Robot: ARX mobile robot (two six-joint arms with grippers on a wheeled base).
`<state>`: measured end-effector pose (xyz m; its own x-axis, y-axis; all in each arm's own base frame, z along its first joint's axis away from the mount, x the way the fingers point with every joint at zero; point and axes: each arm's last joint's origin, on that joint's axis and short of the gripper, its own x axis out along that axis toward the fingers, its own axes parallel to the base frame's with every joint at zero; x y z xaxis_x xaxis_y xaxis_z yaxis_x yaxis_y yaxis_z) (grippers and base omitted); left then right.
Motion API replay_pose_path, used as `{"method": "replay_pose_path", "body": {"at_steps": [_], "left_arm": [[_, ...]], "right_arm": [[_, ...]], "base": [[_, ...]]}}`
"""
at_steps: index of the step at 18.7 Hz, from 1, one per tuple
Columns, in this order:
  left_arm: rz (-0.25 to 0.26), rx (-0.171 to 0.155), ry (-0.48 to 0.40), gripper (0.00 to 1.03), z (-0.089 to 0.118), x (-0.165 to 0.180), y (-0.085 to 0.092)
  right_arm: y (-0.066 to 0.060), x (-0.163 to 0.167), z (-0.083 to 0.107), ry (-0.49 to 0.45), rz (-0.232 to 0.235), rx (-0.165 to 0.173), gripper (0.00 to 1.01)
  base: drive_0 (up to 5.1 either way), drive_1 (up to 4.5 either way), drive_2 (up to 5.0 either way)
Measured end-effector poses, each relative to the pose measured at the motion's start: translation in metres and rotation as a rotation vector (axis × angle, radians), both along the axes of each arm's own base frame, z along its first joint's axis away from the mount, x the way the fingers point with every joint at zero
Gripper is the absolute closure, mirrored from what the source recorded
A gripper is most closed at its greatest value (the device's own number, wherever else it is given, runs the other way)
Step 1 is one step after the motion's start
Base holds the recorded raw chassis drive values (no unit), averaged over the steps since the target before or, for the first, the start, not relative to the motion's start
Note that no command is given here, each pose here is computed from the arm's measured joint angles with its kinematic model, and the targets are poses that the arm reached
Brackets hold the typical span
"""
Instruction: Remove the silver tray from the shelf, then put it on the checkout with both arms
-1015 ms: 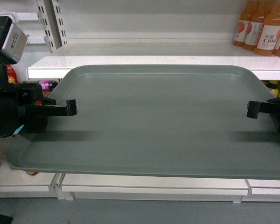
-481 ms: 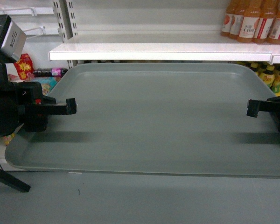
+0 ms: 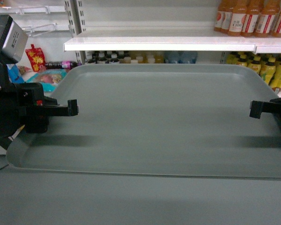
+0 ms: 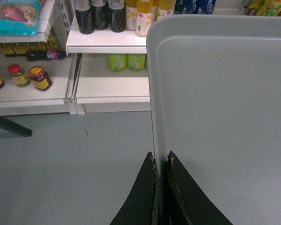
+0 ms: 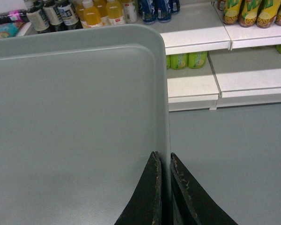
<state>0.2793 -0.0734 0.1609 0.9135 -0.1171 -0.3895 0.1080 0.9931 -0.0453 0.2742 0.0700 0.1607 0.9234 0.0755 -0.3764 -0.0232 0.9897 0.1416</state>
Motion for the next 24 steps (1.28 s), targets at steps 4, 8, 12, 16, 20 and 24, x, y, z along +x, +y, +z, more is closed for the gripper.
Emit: {"method": "replay_pose_path", "body": {"at_steps": [4,8,12,16,20,24], "left_arm": [[0.0,0.0,0.0,0.99,-0.0001,-0.0001,-0.0001],[0.0,0.0,0.001,0.99,-0.0002,-0.0001,0.0],[-0.001,0.001,0.004,0.99,-0.0004,-0.0003,-0.0002],[0.0,0.0,-0.001,0.99,0.0,0.0,0.0002],[0.001,0.001,0.002,0.99,-0.0002,-0.0002,0.0001],[0.0,0.0,0.001,0.99,-0.0001,-0.0001,0.0002]], "right_arm": [[-0.0001,0.0001,0.0001,-0.001,0.0,0.0,0.98],[0.0,0.0,0.0,-0.001,0.0,0.0,0.98],[-0.0001,-0.0001,-0.0003,0.003,0.0,-0.001,0.98],[-0.0001,0.0,0.0001,-0.002,0.0,0.001,0.98],[-0.0001,-0.0003,-0.0005,0.003,0.0,-0.001,0.98],[-0.0001,-0.0002,-0.0002,0.0,0.0,0.0,0.98]], "base": [[0.1,-4.07,4.3],[0.1,-4.08,4.3],[0.0,-4.16,4.2],[0.0,-4.16,4.2],[0.0,-4.18,4.2],[0.0,-4.18,4.2]]}}
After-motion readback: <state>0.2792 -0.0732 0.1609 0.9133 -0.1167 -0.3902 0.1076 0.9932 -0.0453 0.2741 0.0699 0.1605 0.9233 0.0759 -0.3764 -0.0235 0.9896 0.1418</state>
